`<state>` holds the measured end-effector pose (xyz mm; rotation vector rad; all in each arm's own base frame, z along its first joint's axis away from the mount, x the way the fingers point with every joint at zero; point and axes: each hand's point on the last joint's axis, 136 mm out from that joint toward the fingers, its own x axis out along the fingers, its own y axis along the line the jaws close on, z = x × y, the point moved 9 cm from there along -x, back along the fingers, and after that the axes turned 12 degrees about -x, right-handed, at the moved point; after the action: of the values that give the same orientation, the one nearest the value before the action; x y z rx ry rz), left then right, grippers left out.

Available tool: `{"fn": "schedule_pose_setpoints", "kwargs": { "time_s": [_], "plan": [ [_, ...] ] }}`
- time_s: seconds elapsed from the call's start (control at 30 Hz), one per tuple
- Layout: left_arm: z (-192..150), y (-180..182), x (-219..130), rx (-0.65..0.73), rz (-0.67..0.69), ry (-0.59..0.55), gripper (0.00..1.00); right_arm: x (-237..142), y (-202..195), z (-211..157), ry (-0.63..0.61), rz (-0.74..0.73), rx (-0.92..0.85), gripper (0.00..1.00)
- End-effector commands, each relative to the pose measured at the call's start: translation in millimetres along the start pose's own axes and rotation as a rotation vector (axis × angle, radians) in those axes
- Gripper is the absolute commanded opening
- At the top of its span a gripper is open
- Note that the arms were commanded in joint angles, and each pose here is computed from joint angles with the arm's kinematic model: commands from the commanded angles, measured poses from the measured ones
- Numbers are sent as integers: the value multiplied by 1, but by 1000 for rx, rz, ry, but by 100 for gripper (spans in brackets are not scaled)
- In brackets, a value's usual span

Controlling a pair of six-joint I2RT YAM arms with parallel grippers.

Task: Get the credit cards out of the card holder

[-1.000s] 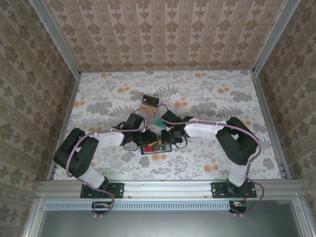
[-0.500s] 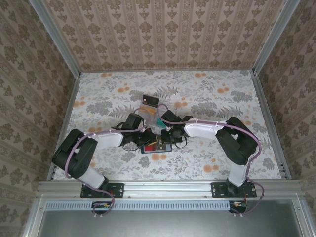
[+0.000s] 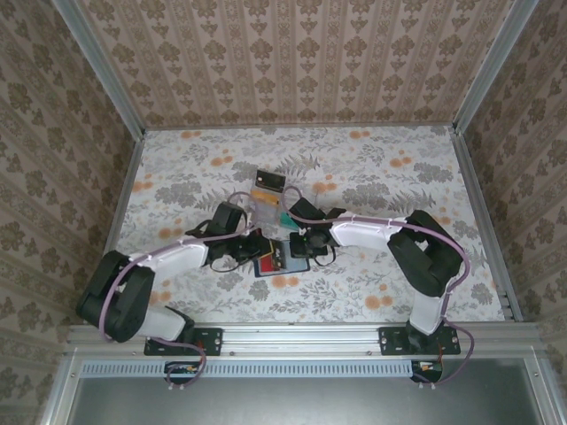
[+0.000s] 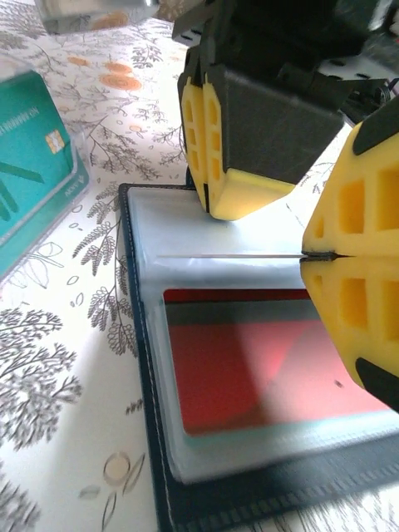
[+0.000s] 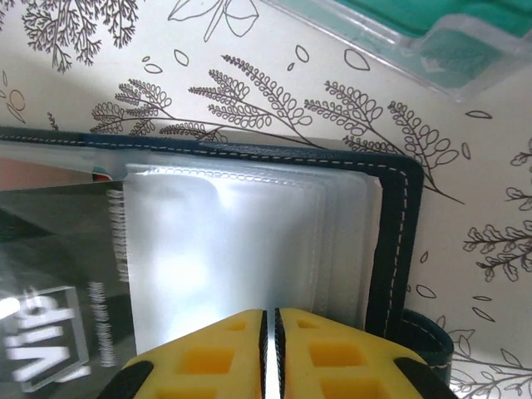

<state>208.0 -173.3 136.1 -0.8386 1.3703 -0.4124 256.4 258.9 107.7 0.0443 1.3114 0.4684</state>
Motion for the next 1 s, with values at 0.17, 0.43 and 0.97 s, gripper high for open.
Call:
{"fn": "schedule_pose_setpoints", "kwargs": {
  "time_s": [0.17,0.43,0.97],
  "plan": [
    [8,-8,-41,62,-11,-173,0,-69,10,30,-229,102,-7,39],
    [17,-56,-77,83,-217,-326,0,-106,15,53,-400,444,45,68],
    [36,-83,-107,-22,-486,-398,0,-103,30,90,-392,879,189,60]
  ]
}}
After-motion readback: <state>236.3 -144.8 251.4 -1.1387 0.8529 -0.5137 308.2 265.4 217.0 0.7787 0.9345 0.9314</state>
